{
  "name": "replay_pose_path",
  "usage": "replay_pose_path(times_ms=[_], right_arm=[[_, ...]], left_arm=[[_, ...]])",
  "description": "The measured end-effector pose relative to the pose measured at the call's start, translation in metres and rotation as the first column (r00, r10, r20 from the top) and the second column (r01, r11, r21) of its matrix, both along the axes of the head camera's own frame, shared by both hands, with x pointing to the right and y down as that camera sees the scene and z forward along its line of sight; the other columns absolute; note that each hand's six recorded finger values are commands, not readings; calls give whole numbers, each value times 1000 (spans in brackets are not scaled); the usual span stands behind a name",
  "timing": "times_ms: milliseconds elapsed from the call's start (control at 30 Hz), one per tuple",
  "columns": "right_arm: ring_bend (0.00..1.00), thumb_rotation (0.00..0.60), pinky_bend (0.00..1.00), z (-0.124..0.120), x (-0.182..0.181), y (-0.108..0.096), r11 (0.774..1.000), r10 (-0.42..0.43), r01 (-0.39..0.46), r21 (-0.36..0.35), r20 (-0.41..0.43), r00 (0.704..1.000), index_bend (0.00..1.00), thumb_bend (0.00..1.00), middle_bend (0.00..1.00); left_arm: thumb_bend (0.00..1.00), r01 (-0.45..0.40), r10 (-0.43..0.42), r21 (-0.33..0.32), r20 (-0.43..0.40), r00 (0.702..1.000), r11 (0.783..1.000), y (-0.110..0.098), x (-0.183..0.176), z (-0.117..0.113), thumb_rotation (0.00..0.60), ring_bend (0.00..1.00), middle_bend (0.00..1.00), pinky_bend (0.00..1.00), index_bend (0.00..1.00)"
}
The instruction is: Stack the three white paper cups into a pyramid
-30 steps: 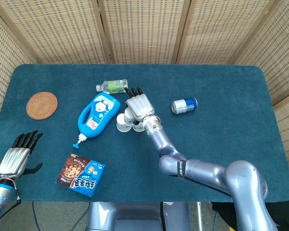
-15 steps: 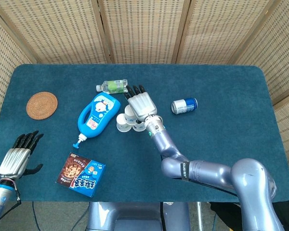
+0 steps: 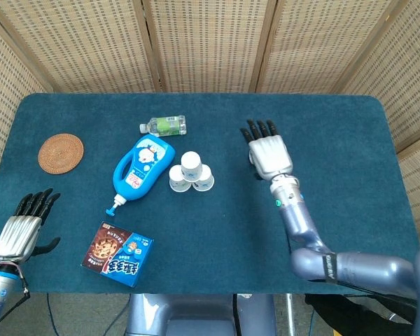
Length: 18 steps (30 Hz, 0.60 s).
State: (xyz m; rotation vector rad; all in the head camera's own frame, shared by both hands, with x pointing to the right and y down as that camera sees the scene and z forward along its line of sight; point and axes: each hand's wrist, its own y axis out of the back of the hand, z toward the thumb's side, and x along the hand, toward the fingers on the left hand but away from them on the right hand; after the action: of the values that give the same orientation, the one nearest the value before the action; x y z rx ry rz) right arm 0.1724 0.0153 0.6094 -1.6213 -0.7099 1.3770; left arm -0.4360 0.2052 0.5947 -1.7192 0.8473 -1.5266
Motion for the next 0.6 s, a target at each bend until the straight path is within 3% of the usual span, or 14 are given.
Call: replay_pose_path(times_ms=[300, 600], right_arm=[[0, 600, 85, -7, 92, 55, 996, 84, -84, 14, 26, 996, 24, 219, 0], [0, 600, 85, -11, 167, 118, 985, 166, -167, 51, 27, 986, 20, 219, 0]], left_arm=[[288, 1, -1, 22, -17, 1000, 1000, 1, 3, -4, 600, 0, 0, 0, 42], [288, -10, 12, 48, -36, 999, 999, 8, 5, -8, 600, 0, 0, 0, 39]])
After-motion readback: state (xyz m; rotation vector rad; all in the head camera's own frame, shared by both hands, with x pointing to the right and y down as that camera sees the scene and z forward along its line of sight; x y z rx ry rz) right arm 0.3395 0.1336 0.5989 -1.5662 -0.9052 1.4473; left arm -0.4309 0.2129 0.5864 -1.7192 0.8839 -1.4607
